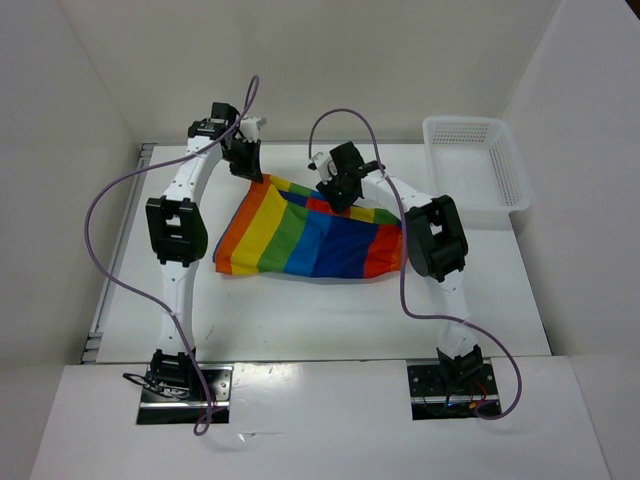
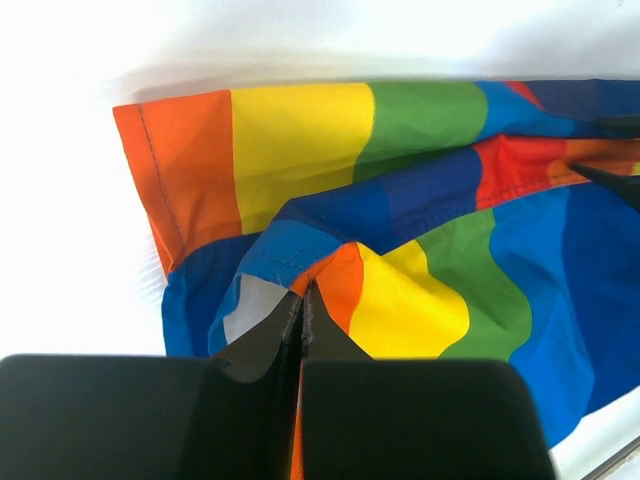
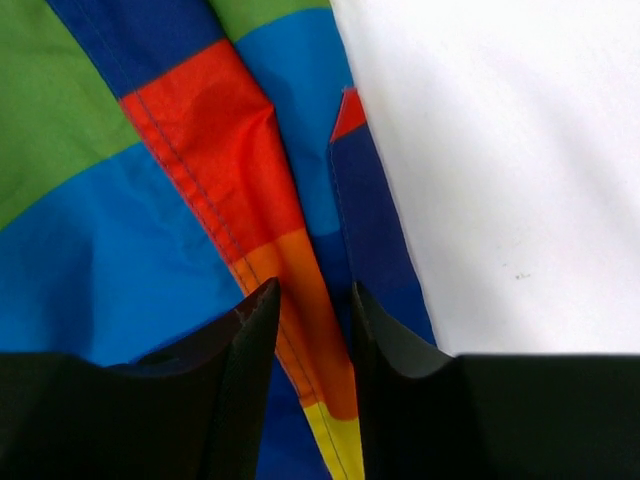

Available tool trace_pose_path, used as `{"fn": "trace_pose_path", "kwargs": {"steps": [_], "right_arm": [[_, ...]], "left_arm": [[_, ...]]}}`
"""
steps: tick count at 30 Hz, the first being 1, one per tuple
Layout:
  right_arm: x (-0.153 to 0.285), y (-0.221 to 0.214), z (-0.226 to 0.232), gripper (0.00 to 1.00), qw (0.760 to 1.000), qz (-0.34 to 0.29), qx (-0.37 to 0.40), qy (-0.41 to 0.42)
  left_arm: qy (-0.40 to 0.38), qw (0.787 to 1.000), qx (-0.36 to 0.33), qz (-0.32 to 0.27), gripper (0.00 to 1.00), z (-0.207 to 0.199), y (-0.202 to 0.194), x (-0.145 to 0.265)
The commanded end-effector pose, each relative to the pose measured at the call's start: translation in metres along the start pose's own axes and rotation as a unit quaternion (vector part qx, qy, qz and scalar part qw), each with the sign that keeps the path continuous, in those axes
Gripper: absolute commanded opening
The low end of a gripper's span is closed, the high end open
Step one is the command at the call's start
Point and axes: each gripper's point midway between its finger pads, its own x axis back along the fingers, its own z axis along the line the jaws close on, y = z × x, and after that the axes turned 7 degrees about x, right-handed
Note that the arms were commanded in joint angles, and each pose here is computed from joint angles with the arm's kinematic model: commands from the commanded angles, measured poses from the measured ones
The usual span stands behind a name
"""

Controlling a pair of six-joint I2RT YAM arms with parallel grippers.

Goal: Fold and stack the shorts
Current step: Fold the shorts

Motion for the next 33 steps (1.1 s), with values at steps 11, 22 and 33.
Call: {"fn": "trace_pose_path", "kwargs": {"steps": [11,22,33], "right_arm": [[0.052,0.020,-0.010,0.46,0.998,-0.030,0.016,-0.047],[0.050,0.019,-0.008,0.28,0.998,-0.031,0.005,-0.047],[0.031,0.016,-0.002,0.40,0.999,-0.025,0.009,-0.022]], "left_arm": [[0.001,0.998,-0.020,-0.051,0.00,-0.014,0.026,0.043],[-0.003,0.999,-0.020,-0.050,0.00,-0.015,0.025,0.042],[0.002,0.999,-0.016,-0.042,0.00,-0.012,0.019,0.041]]}}
